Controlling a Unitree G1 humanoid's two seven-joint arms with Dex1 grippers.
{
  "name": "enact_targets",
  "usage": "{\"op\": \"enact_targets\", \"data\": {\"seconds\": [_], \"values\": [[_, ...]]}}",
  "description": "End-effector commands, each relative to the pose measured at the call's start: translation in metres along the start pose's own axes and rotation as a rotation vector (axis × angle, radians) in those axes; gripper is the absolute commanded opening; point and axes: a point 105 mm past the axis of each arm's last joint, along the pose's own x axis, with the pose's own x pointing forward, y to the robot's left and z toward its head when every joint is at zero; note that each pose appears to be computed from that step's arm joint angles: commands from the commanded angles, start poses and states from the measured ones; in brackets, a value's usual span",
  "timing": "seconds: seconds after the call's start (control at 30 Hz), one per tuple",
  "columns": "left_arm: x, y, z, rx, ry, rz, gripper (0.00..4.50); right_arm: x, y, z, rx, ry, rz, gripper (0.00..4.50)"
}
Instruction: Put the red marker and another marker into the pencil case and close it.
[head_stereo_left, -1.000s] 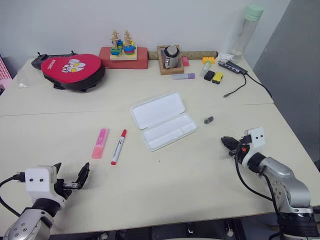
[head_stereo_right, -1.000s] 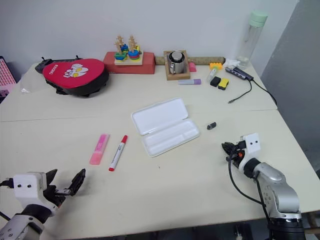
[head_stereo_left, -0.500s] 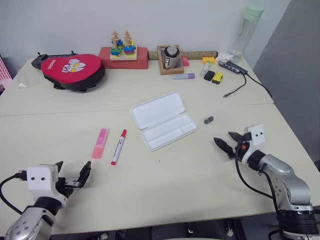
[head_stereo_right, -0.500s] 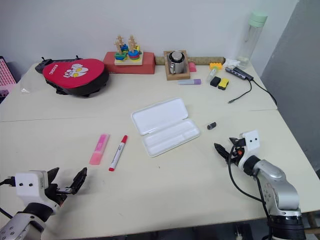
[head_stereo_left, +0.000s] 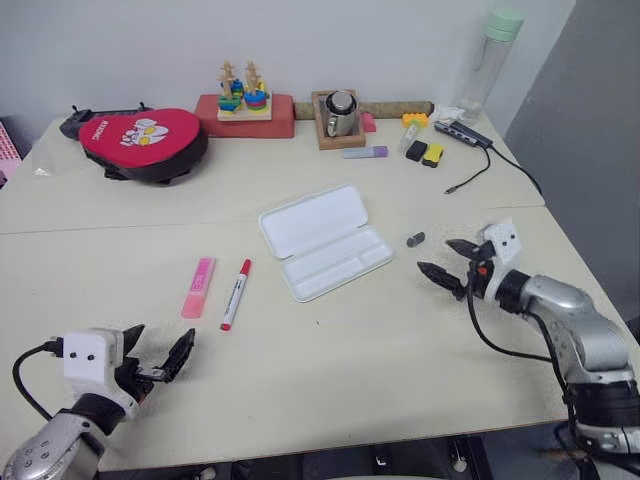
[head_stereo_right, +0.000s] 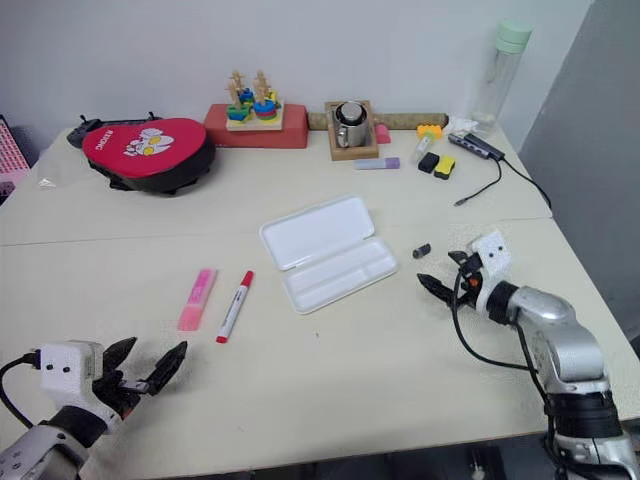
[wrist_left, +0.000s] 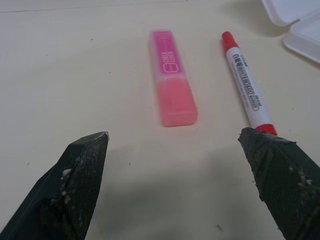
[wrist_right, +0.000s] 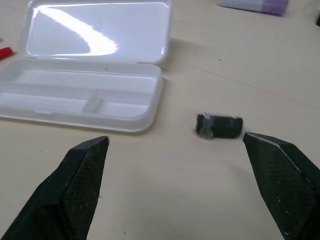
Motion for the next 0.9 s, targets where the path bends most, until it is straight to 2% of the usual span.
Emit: {"op": "enact_targets", "data": {"seconds": [0.03, 0.23, 0.43, 0.67, 0.9], "values": [[-0.005, -0.006, 0.015, 0.039, -0.022, -0.062, 4.50, 0.002, 0.005, 0.016, -0.038, -0.022, 0.071, 4.47], [-0.006, -0.023, 0.033, 0.160, 0.063, -0.303, 4.50, 0.024, 0.029, 0.044, -0.232, -0.015, 0.299, 4.47], [-0.007, -0.037, 0.049, 0.291, 0.111, -0.471, 4.50, 0.037, 0.034, 0.033, -0.396, 0.096, 0.450, 4.47], [0.001, -0.041, 0.074, 0.391, 0.068, -0.520, 4.50, 0.055, 0.028, 0.018, -0.482, 0.203, 0.536, 4.47], [0.009, -0.040, 0.076, 0.413, 0.041, -0.479, 4.50, 0.066, 0.029, 0.011, -0.531, 0.239, 0.604, 4.47]]}}
